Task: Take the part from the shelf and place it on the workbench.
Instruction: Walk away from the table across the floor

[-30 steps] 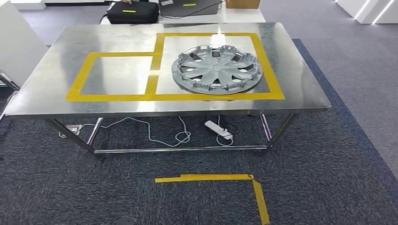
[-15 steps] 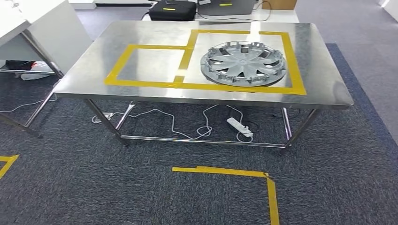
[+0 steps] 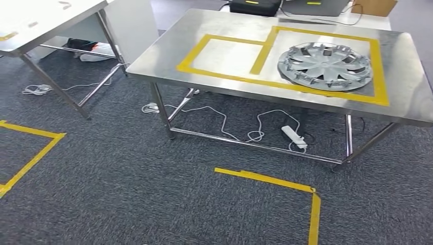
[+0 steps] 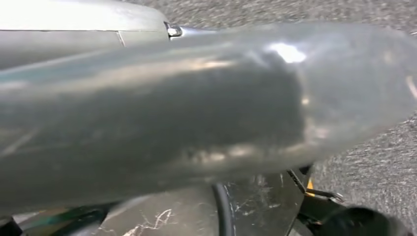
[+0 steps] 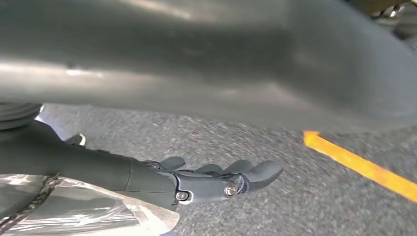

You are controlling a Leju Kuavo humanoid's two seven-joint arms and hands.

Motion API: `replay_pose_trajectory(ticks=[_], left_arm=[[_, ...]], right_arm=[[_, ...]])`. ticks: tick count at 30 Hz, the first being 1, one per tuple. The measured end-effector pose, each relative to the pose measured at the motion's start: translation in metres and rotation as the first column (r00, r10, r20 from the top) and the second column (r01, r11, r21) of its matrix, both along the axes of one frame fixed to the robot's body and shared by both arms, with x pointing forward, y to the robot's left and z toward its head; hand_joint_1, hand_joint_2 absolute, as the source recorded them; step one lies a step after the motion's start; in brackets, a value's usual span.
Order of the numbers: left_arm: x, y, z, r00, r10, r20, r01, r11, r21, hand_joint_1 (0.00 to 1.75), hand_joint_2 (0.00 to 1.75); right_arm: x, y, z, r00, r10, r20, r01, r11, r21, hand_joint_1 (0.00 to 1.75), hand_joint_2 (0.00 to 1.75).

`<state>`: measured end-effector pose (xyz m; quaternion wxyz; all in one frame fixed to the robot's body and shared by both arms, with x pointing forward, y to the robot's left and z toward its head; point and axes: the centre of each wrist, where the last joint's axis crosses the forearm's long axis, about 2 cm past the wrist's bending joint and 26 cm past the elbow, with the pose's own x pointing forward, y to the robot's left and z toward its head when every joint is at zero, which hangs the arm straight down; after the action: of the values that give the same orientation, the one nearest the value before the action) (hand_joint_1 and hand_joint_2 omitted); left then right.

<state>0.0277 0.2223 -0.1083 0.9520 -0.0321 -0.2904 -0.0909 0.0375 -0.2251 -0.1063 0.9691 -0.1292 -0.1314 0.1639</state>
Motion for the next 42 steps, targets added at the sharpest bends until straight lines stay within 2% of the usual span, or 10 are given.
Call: replay_pose_trajectory(ticks=[8, 13, 24, 28, 42], left_arm=[[0.001, -0.002, 0.0, 1.0, -0.024, 0.004, 0.024, 1.0, -0.001, 0.0, 0.0], [-0.007, 0.002, -0.001, 0.999, -0.033, -0.011, 0.033, 0.999, 0.001, 0.0, 0.0], [-0.009, 0.009, -0.002, 0.999, -0.043, -0.011, 0.043, 0.999, 0.008, 0.0, 0.0], [-0.015, 0.011, -0.003, 0.999, -0.044, -0.023, 0.044, 0.999, 0.01, 0.0, 0.0], [-0.015, 0.014, -0.003, 0.999, -0.045, -0.022, 0.045, 0.999, 0.012, 0.0, 0.0]], right_arm=[[0.001, -0.001, 0.0, 1.0, -0.022, 0.0, 0.022, 1.0, -0.001, 0.0, 0.0], [-0.001, -0.001, 0.0, 0.999, -0.038, 0.003, 0.038, 0.999, -0.006, 0.0, 0.0], [0.001, -0.001, 0.0, 0.999, -0.046, 0.015, 0.047, 0.999, -0.014, 0.0, 0.0], [0.001, -0.001, 0.0, 0.999, -0.046, 0.017, 0.046, 0.999, -0.014, 0.0, 0.0], [-0.002, -0.001, 0.0, 0.999, -0.046, 0.013, 0.046, 0.999, -0.015, 0.0, 0.0]])
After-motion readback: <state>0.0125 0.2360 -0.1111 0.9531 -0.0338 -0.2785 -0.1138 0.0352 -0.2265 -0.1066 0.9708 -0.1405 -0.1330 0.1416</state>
